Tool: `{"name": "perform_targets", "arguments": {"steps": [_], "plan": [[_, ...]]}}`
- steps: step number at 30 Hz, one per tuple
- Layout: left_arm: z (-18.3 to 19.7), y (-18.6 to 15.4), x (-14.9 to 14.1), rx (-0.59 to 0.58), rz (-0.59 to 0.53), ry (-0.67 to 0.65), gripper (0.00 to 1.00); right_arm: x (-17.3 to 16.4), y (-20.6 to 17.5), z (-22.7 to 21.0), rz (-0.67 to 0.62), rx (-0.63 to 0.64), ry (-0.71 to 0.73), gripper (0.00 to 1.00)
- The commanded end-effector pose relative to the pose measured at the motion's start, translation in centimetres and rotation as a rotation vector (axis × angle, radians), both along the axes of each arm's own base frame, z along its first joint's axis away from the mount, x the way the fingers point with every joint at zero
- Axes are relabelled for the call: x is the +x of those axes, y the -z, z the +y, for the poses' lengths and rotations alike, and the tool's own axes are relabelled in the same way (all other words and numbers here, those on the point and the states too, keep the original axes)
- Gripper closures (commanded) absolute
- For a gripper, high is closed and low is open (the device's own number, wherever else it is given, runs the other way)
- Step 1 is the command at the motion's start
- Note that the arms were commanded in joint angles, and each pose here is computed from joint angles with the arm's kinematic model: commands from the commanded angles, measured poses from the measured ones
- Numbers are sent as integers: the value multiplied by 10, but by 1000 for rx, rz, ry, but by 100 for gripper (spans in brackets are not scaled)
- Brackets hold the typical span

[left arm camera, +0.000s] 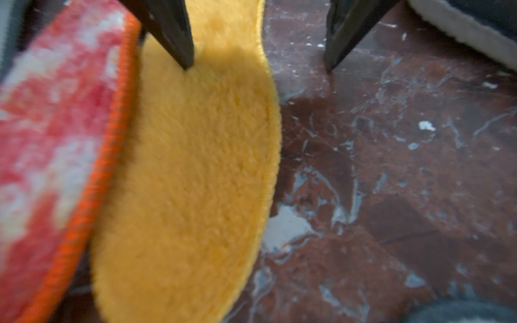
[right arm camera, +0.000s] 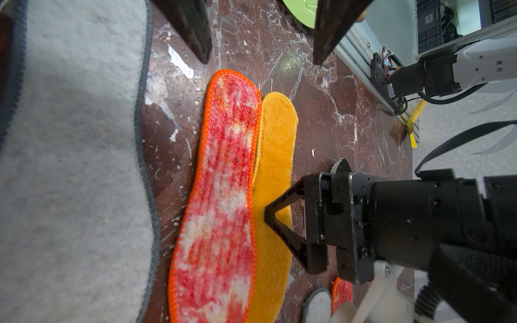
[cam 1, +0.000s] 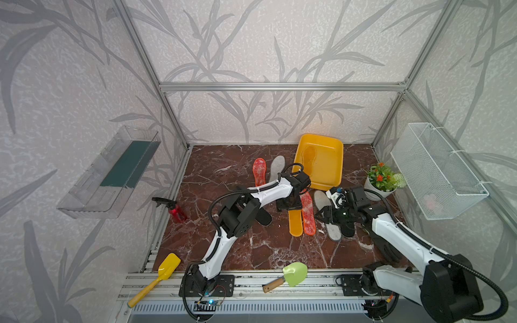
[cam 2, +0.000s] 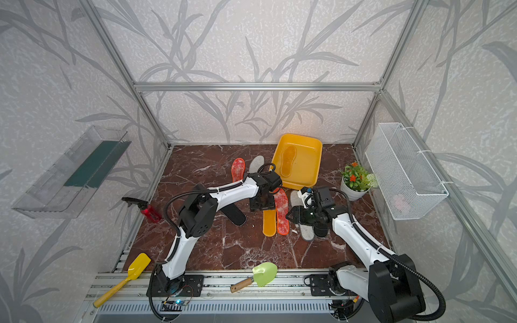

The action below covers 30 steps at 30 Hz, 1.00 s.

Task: Put the insoles into the storage box
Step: Pick up the insole from the center of the board.

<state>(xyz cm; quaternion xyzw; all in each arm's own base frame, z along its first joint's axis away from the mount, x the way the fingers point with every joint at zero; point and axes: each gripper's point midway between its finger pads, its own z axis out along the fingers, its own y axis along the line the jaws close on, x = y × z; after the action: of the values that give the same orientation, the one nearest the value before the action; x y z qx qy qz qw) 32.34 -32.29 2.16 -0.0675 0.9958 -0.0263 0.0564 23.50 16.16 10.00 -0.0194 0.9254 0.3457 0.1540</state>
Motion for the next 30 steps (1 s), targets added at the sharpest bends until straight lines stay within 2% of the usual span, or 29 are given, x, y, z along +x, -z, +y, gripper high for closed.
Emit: {"name": "perform_targets", "arguments": {"steps": [1,4,14,30], "plan": [[13,10,-4,90,23,-2,29,-4,-1,0,-17,16,-8,43],[18,13,-6,144,25,16,32,-5,0,-2,-15,18,-2,43],[36,24,-15,239,47,59,56,-5,4,-3,-11,13,7,43],[40,47,-28,223,95,85,75,-7,5,-13,-3,-28,49,43]]}}
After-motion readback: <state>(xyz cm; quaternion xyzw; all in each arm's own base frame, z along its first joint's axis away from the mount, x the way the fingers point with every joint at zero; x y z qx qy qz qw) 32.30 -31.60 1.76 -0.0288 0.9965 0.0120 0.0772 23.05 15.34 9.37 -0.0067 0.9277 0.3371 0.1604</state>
